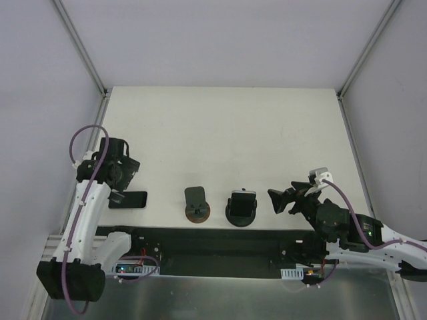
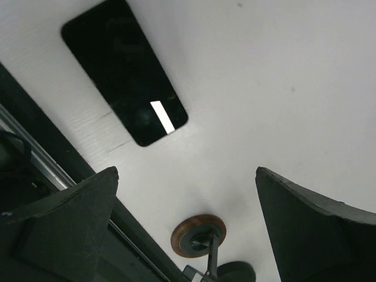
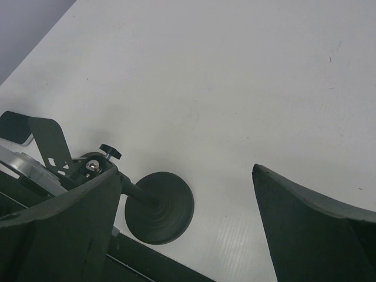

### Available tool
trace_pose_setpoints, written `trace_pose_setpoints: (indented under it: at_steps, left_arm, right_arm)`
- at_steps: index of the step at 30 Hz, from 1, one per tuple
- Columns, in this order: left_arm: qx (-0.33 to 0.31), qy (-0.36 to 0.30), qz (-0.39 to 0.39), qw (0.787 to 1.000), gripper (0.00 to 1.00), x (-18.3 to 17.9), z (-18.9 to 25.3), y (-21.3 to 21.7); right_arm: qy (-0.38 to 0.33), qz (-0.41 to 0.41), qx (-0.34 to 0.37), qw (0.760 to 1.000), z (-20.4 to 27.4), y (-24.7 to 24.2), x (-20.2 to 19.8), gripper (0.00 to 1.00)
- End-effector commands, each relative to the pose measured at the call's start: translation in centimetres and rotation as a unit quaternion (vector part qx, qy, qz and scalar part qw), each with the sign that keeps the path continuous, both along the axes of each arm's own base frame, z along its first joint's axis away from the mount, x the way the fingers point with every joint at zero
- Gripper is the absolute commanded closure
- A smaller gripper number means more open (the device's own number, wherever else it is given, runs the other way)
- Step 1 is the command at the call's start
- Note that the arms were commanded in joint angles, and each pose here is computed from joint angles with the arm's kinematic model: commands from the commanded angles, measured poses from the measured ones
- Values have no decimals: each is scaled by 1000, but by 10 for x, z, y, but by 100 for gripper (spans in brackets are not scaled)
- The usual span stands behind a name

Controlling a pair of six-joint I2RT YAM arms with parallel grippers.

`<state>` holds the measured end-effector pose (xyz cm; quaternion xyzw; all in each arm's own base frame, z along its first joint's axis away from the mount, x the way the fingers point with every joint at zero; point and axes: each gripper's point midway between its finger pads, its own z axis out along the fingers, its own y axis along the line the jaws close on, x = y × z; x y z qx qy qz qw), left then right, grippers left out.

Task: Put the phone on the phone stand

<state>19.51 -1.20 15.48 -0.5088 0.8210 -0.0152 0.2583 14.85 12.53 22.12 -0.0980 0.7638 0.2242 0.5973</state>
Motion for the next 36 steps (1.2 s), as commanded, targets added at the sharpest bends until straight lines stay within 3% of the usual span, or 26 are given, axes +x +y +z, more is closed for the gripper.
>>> trace_pose_setpoints:
  at_steps: [1,4,8,18,25,36]
  left_arm:
    - [-77,132,86,985,1,-30,-43,10]
    - [-137,176,153,963,1,-35,-71,17]
    - [-196,174,188,947,1,-26,-93,15]
    - [-205,188,215,936,1,-11,-112,20]
    - [-238,229,240,913,1,-3,-124,15]
    - [-221,246,282,901,3,-21,-147,17]
  right_arm:
    - [-4,-6,11,1000,6,-5,1,5]
    - [-3,-7,15,1000,7,-7,0,5]
    - [-1,-6,21,1000,5,-8,-1,6]
    - [0,-8,20,1000,5,-10,0,5]
    - [-2,-11,17,1000,5,-8,1,5]
    - [-4,-18,16,1000,5,-12,2,5]
